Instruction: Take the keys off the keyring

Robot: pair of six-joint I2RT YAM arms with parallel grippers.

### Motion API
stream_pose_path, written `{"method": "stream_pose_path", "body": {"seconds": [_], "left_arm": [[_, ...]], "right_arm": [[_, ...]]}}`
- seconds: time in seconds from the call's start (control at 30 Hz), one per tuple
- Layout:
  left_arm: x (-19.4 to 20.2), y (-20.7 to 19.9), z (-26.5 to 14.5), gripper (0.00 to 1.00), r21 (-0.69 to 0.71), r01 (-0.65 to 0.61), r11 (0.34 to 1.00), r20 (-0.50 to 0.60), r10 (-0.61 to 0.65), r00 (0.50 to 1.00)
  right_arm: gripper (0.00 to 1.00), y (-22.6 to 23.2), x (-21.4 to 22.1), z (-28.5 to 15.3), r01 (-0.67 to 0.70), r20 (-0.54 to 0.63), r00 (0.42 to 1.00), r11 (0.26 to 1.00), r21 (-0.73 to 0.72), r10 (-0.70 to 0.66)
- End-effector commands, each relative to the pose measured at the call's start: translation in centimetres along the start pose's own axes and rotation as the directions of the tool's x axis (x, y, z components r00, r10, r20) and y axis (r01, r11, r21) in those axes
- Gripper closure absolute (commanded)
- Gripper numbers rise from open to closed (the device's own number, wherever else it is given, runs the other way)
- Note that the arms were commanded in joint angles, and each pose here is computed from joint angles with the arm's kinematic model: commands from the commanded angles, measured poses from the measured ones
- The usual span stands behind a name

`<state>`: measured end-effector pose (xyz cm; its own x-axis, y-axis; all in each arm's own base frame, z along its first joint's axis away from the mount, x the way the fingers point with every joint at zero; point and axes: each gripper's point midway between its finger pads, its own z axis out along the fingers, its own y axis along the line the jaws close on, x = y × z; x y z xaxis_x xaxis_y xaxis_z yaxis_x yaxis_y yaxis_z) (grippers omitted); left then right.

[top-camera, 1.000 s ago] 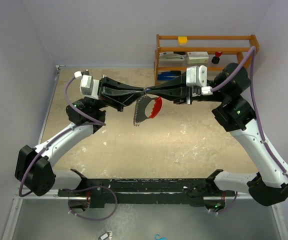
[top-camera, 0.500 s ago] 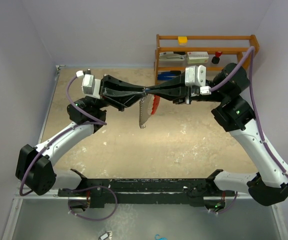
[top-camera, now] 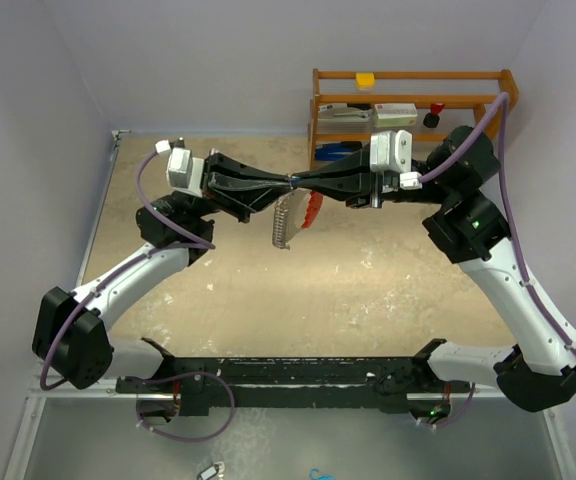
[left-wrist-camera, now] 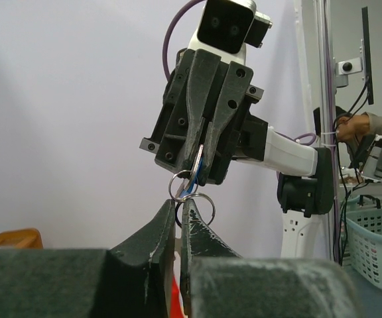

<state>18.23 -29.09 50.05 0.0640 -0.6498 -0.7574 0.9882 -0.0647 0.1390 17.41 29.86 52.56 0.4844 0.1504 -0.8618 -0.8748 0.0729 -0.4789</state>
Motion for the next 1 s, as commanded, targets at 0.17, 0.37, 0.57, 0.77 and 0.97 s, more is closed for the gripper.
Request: {"method": "stream_pose_path", "body": {"seconds": [0.17, 0.37, 0.57, 0.77, 0.97], "left_arm": [[-0.4, 0.8, 0.8, 1.0, -0.014, -0.014, 1.0, -0.016, 0.014, 1.0], [1.6, 5.3, 0.2, 1.0, -0.201, -0.107, 0.974, -0.164, 0.075, 0.984], [1.6, 8.0, -0.3, 1.0, -0.281, -0.174, 0.944, -0.209, 0.117, 0.971], [-0.2, 8.2, -0.2, 1.0, -0.306, -0.19, 0.933, -0.15, 0.15, 0.977], [-2.6, 8.3, -0.2, 1.0, -0.346, -0.209, 0.915, -0.081, 0.193, 0.978]], "right_arm": [[1.0, 0.0, -2.3, -0.2, 0.063, 0.059, 0.996, 0.998, 0.006, -0.063], [1.0, 1.0, -3.2, -0.6, 0.085, 0.083, 0.993, 0.996, -0.024, -0.083], [1.0, 1.5, -3.3, -0.9, 0.084, 0.085, 0.993, 0.996, -0.031, -0.081], [1.0, 1.6, -2.6, -0.8, 0.06, 0.068, 0.996, 0.997, -0.038, -0.057], [1.0, 2.1, -0.6, -0.4, 0.006, 0.036, 0.999, 0.997, -0.081, -0.003]]}}
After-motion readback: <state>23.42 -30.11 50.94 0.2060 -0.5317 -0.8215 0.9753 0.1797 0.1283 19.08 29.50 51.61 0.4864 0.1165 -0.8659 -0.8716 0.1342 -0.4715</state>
